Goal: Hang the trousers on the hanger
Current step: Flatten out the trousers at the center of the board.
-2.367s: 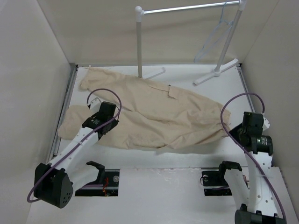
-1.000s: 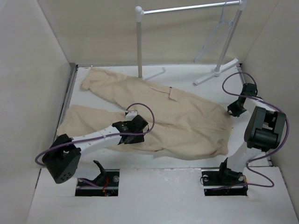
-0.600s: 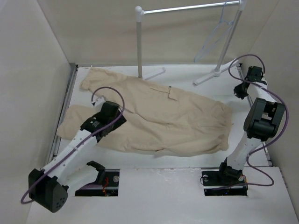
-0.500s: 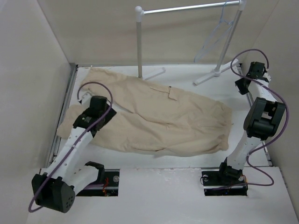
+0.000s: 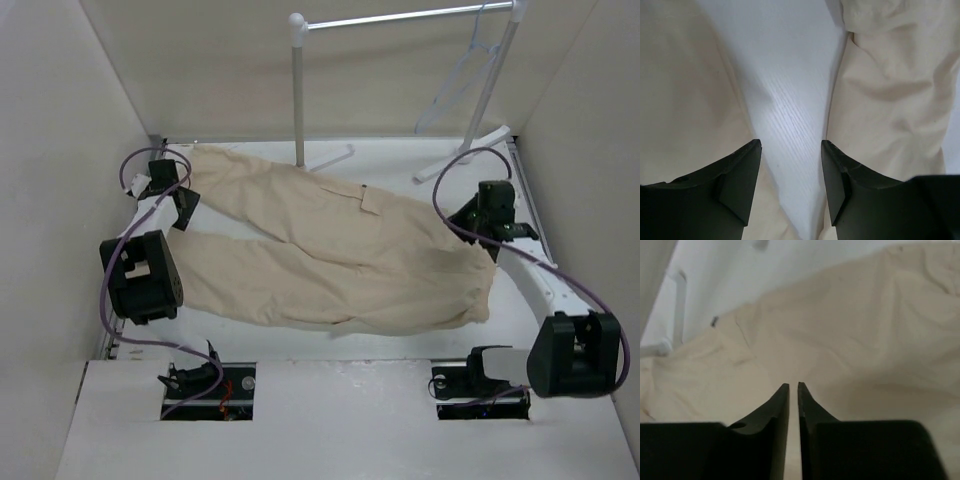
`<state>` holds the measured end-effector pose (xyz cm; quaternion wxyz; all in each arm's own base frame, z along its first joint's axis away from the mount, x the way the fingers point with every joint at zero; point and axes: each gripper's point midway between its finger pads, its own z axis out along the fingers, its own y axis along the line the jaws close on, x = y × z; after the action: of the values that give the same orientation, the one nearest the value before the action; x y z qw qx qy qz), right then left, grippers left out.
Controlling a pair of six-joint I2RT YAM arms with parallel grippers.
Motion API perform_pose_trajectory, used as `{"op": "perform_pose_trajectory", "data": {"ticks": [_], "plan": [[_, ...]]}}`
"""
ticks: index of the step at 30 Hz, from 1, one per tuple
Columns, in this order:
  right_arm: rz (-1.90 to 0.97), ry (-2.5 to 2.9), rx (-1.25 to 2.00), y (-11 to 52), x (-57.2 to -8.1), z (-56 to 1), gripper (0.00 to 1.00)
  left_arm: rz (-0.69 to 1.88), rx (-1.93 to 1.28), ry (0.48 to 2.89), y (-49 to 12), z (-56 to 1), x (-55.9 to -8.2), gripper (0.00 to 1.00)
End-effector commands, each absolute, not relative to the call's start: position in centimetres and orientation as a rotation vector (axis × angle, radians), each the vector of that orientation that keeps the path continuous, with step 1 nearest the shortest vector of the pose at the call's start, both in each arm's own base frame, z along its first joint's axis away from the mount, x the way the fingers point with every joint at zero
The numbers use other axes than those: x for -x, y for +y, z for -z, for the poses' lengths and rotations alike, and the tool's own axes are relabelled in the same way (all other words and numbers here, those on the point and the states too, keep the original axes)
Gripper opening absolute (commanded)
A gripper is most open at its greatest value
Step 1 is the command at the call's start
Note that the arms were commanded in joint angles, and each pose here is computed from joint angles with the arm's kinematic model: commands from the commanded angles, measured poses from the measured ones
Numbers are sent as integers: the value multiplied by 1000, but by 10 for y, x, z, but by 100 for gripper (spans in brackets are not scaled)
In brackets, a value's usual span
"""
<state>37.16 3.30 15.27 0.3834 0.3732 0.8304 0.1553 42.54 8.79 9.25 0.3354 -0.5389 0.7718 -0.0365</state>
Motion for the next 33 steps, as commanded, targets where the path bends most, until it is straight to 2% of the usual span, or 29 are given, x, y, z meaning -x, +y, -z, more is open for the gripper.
{"op": "perform_pose_trajectory", "data": {"ticks": [1, 3, 4, 5, 8, 14, 20, 27, 29, 30, 33], "plan": [[-219, 2107, -1052, -10, -332, -123, 30, 152, 1363, 1946, 92, -114, -460, 48], [-158, 2069, -1122, -41, -322, -117, 50, 161, 1345, 1958, 85, -110, -469, 48], [-153, 2054, -1140, -52, -325, -120, 56, 166, 1340, 1960, 82, -109, -473, 48], [-144, 2027, -1160, -63, -332, -123, 60, 169, 1339, 1961, 80, -107, -475, 48], [-104, 1979, -1231, -95, -360, -126, 63, 178, 1341, 1964, 75, -102, -481, 48], [-95, 2013, -1343, -130, -411, -99, 62, 169, 1348, 1967, 76, -95, -484, 48], [-34, 2123, -1441, -132, -404, -61, 51, 166, 1388, 1950, 83, -91, -481, 49], [20, 2248, -1413, -126, -411, -52, 50, 148, 1412, 1916, 95, -94, -482, 49], [22, 2274, -1409, -125, -413, -52, 38, 145, 1429, 1902, 99, -94, -483, 49], [21, 2288, -1399, -124, -415, -52, 35, 142, 1443, 1891, 103, -95, -484, 49], [28, 2365, -1364, -120, -412, -49, 36, 124, 1482, 1858, 115, -96, -484, 50]]}}
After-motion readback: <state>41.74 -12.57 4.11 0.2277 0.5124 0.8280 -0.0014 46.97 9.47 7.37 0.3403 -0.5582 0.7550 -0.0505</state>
